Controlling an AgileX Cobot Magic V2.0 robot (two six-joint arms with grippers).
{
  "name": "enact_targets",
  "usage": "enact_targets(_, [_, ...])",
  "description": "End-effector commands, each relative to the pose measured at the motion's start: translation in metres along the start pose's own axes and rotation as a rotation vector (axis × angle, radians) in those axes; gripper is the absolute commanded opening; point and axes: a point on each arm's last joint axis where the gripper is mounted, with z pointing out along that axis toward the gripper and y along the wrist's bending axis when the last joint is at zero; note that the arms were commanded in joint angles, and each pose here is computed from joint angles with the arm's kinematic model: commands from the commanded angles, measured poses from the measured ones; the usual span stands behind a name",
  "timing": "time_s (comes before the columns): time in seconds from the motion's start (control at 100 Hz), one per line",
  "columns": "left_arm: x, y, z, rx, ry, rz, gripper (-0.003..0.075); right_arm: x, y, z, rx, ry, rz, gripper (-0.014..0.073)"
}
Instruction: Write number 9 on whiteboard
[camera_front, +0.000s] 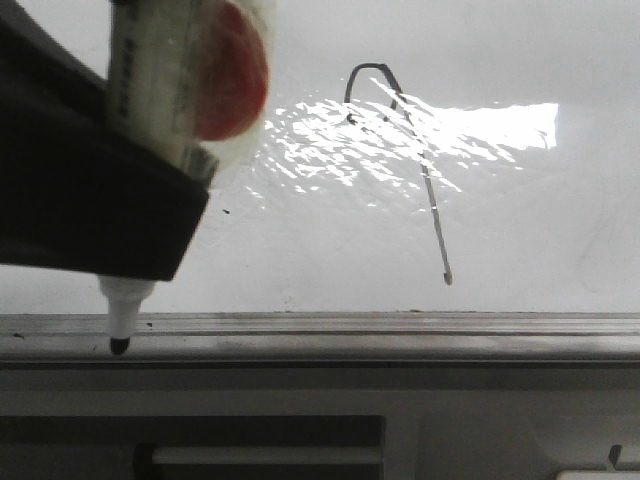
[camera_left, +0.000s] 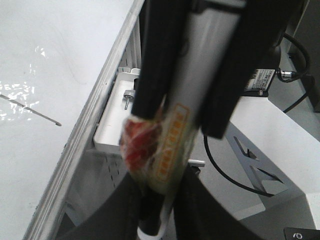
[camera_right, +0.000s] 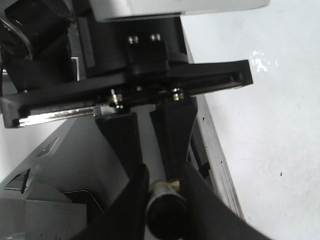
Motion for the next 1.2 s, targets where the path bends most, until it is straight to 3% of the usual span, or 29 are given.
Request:
enact_targets(0.0, [-0.012,0.006,-0.002,-0.044,-0.064,-0.08,-0.002,-0.014,-0.004,-0.009,0.03,-0.088,-0.025,0.0183])
enact_targets(0.12, [-0.012,0.005,-0.002,-0.041,-0.063,-0.092,-0.002,-0.019,-0.01,-0.024,0.073,-0.155,-0.025,0.0478])
enact_targets(0.21, [-0.012,0.006,-0.002,-0.048,-0.063,-0.141,-0.002,-0.028,-0.018,-0.051,0.146,-0.263,-0.008,0.0523])
enact_targets(0.28, [-0.012,0.012,-0.002,-0.105,-0.07,-0.266,-0.002,-0.032,-0.026,-0.073,0.207,-0.343,0.003,0.0478])
enact_targets(0.35, [-0.011,0.021,-0.004,-0.205,-0.088,-0.428,-0.0021,-0.03,-0.032,-0.091,0.27,-0.386,0.018,0.0369])
enact_targets(0.4, [-0.01,0.028,-0.006,-0.279,-0.112,-0.545,-0.002,-0.026,-0.037,-0.102,0.317,-0.392,0.032,0.0256])
enact_targets(0.41, [-0.009,0.031,-0.006,-0.309,-0.119,-0.563,-0.0021,-0.025,-0.038,-0.104,0.328,-0.391,0.036,0.0197])
enact_targets(0.5, [-0.008,0.039,-0.009,-0.4,-0.138,-0.594,-0.0021,-0.017,-0.043,-0.115,0.382,-0.36,0.059,-0.0067])
enact_targets(0.72, [0.0,0.055,0.0,-0.493,-0.123,-0.707,-0.0021,-0.007,-0.052,-0.121,0.443,-0.307,0.132,-0.0058])
enact_targets(0.82, [-0.002,0.063,0.007,-0.536,-0.113,-0.7,-0.0021,-0.006,-0.052,-0.119,0.446,-0.3,0.135,-0.0058])
enact_targets(1.01, [-0.005,0.079,0.015,-0.721,-0.128,-0.667,-0.0021,-0.005,-0.052,-0.119,0.44,-0.299,0.142,-0.0058])
enact_targets(1.19, [-0.001,0.089,0.029,-0.739,-0.102,-0.73,-0.0021,-0.006,-0.052,-0.119,0.435,-0.302,0.149,-0.0058])
